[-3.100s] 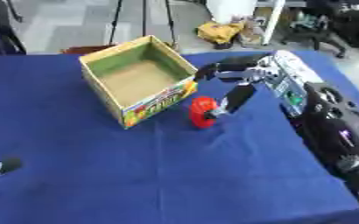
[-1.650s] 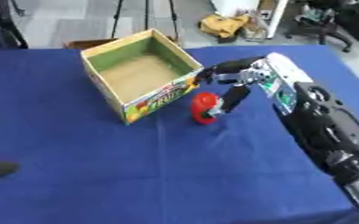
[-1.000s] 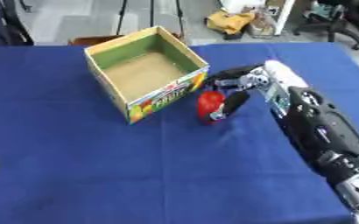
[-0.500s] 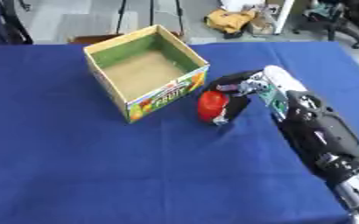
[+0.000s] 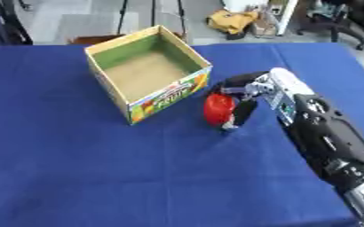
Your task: Pick up objects on the table and place them in the box.
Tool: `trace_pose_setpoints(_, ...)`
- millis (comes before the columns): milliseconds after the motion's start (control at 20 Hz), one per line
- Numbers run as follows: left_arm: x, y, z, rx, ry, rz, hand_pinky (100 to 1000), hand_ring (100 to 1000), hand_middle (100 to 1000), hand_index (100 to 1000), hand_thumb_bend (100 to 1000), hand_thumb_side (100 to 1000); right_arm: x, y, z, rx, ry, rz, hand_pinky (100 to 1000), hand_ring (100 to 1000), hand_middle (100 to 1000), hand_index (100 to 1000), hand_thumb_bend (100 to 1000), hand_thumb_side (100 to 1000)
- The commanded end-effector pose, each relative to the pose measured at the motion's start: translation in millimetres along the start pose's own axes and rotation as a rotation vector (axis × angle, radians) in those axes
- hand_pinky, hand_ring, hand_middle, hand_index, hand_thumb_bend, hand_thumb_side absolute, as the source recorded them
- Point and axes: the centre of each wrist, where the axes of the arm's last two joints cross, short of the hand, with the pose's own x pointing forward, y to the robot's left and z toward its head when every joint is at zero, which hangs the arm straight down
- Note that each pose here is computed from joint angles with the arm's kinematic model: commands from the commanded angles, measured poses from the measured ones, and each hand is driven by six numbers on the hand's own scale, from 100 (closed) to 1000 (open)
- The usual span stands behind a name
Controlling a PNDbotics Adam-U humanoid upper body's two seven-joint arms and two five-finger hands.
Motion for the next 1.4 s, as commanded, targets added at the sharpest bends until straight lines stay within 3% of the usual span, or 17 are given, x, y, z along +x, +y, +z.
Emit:
trace_pose_setpoints(50,3,5.7,-3,-0.002,-0.019,-0.014,585,422,572,762,1000,757,-6,-8.4,12,0.16,-0.087,0.146,203,461,874,996,196,296)
trace_pose_setpoints(300,2,6.0,-2,0.0,-0.015,-0.017,585,421,572,762,1000,756,1,-22.1,21,0.104,-0.095,0.169,100,375,806,978,158,194)
trace_pose_setpoints(650,1,6.4,-1,0.004,-0.009,-0.019,584,420,570,761,1000,752,13,-39.7,33,0.023,-0.127,0.195,100,319,677,956,132,141)
trace_pose_setpoints(1050,0,7.5,0,0.007,-0.004,-0.025,583,420,569,761,1000,751,21,-50.0,42,-0.023,-0.157,0.194,100,299,634,948,105,104)
trace_pose_setpoints(1400,-1,6.2,1,0.002,-0.004,-0.021,591,419,568,760,1000,752,18,-64.5,47,-0.121,-0.175,0.09,100,265,613,950,100,100)
